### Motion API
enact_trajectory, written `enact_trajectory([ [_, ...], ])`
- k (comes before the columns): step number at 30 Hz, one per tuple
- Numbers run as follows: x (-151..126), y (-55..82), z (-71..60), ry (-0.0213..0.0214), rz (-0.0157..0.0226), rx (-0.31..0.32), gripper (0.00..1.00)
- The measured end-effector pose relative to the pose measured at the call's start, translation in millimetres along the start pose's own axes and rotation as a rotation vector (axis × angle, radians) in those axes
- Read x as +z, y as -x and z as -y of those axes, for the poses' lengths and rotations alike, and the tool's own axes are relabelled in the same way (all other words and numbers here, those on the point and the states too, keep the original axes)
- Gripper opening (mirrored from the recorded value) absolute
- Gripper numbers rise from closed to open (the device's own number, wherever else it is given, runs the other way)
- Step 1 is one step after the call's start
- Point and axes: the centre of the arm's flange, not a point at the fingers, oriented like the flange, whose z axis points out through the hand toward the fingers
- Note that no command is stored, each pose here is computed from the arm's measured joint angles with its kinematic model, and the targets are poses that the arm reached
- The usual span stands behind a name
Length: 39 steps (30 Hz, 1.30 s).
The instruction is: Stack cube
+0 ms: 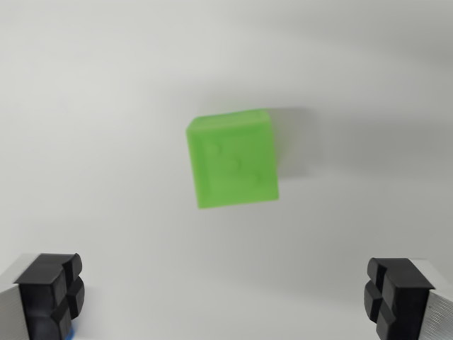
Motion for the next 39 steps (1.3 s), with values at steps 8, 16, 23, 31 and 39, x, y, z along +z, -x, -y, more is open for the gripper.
enact_trajectory([
  [8, 34.2, -1.7, 0.2, 0.0061, 0.0055, -0.051, 1.00],
  [16, 69.2, -4.0, 0.7, 0.0119, 0.0116, -0.102, 1.00],
  [23, 96.3, -4.7, 0.6, 0.0140, 0.0117, -0.118, 1.00],
  [31, 130.6, -4.1, 0.0, 0.0166, 0.0119, -0.120, 1.00],
  [39, 151.9, -4.2, 0.1, 0.0164, 0.0103, -0.121, 1.00],
])
